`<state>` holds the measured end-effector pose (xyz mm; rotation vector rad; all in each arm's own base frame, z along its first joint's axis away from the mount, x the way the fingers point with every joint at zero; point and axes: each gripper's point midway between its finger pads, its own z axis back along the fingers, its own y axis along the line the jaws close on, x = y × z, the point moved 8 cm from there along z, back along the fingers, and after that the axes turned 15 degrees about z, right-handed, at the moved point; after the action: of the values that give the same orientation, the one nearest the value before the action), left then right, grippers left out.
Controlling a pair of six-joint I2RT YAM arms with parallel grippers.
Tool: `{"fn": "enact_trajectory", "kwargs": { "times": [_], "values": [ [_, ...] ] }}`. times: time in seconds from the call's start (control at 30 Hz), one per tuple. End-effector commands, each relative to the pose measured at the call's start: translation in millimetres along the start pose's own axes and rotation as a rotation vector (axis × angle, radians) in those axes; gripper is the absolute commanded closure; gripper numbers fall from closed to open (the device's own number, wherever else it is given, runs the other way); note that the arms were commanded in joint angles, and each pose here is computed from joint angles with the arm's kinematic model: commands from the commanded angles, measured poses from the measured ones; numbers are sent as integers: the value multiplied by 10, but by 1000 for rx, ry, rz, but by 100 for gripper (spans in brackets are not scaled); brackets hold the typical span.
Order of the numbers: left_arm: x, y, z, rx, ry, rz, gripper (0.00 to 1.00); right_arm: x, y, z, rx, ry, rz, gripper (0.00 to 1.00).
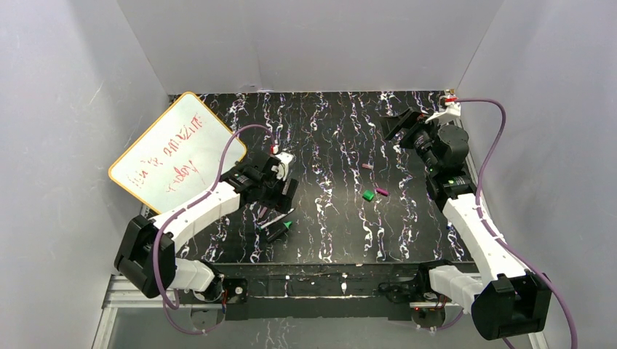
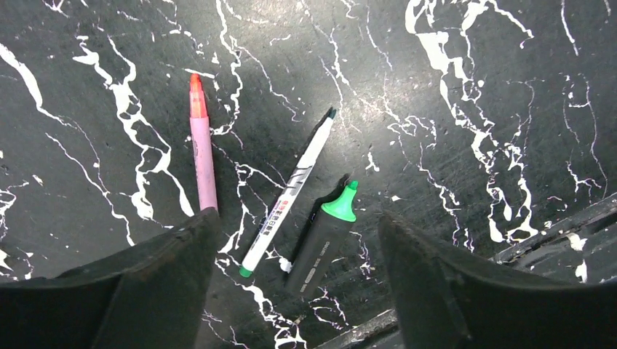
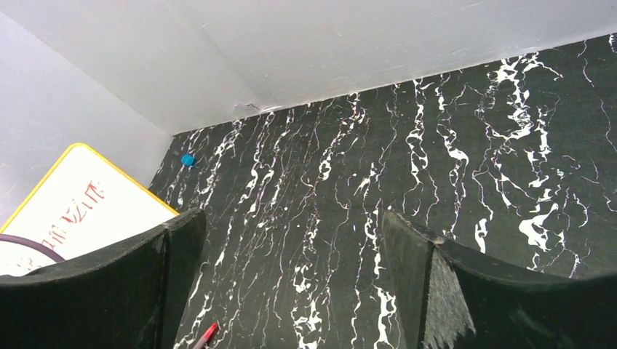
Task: Insert the pens into the pen caps
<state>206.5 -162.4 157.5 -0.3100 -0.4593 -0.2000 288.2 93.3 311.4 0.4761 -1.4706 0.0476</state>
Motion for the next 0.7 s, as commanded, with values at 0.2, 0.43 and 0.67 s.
{"fn": "enact_trajectory", "kwargs": {
  "times": [0.2,0.43,0.67],
  "values": [
    [-150,-111,4,-52,36,-4,47,8,-20,-2,-4,-30,31,1],
    [-449,-155,-4,-46,120,-20,45,-8,-46,16,-26,-30,45,1],
    [-600,-184,-108,-2,171,-19,53,-11,-57,46,-39,-34,51,1]
  ]
}}
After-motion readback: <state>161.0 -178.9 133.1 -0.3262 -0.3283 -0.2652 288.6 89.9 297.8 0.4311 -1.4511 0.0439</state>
